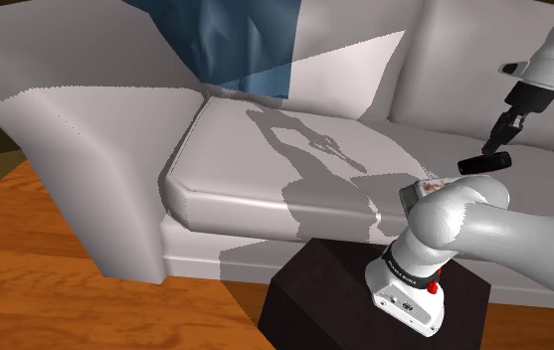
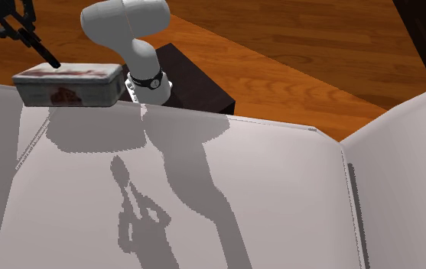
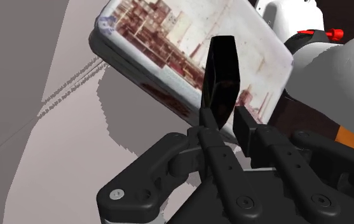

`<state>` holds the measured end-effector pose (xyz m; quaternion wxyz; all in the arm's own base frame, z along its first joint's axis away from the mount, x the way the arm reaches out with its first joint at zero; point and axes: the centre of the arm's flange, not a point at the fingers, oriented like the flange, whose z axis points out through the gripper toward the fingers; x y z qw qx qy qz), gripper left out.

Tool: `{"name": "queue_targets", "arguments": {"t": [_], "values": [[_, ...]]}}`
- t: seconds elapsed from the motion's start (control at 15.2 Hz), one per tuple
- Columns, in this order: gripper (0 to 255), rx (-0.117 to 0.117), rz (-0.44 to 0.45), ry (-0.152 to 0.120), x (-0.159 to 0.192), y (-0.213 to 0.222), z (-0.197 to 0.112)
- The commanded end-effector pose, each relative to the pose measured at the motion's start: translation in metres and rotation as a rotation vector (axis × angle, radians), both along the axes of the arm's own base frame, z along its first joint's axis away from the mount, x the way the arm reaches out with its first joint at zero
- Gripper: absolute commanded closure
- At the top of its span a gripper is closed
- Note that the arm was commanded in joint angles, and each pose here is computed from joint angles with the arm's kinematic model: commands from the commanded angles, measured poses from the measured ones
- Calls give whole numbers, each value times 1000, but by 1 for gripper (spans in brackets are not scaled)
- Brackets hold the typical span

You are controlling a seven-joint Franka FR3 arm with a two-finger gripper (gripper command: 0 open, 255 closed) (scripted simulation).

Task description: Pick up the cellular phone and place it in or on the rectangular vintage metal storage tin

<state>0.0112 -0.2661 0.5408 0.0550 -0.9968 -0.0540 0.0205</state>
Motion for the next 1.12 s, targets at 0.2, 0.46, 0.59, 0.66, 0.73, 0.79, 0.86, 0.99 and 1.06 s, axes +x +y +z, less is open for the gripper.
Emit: {"name": "queue_targets", "arguments": {"t": [0.2,0.46,0.59,0.66,0.73,0.79,0.86,0.99,1.06], "values": [[255,0,0,0,0,0,-27],[255,0,0,0,0,0,-48],[255,0,0,0,0,0,-54],[255,0,0,0,0,0,-54],[255,0,0,0,0,0,-54],[255,0,0,0,0,0,-54],[255,0,0,0,0,0,-54],[255,0,0,0,0,0,-54],[255,0,0,0,0,0,-54]]}}
